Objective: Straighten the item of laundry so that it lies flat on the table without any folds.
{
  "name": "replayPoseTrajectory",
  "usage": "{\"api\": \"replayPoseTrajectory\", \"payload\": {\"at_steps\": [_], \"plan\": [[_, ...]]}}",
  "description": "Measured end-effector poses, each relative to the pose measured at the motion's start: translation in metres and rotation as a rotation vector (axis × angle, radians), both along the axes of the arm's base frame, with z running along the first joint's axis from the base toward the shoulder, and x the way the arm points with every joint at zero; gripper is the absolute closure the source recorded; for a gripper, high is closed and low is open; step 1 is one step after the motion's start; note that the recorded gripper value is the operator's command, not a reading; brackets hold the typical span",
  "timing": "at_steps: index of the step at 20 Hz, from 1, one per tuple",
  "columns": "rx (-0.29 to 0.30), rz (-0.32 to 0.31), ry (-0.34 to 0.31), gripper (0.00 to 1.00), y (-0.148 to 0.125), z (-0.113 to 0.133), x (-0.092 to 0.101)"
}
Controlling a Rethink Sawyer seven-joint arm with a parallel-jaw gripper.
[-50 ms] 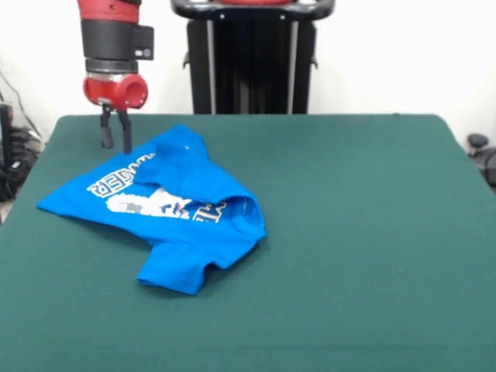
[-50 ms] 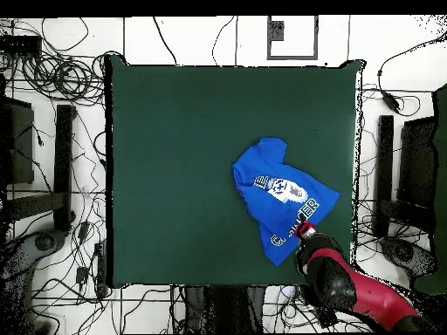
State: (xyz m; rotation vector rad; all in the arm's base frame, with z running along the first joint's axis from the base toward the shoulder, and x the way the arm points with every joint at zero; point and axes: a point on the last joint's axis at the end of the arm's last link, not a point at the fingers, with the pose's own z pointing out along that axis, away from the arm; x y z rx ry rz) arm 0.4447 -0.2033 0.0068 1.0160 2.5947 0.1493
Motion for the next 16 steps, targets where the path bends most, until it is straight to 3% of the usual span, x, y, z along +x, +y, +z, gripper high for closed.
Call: {"api": "replayPoseTrajectory", "payload": {"at_steps": [7, 16], "plan": [[0.013, 0.016, 0.023, 0.0, 0.013, -0.002, 0.006], [0.07, 0.073, 0.182, 0.0, 0.026, -0.018, 0.022]]}}
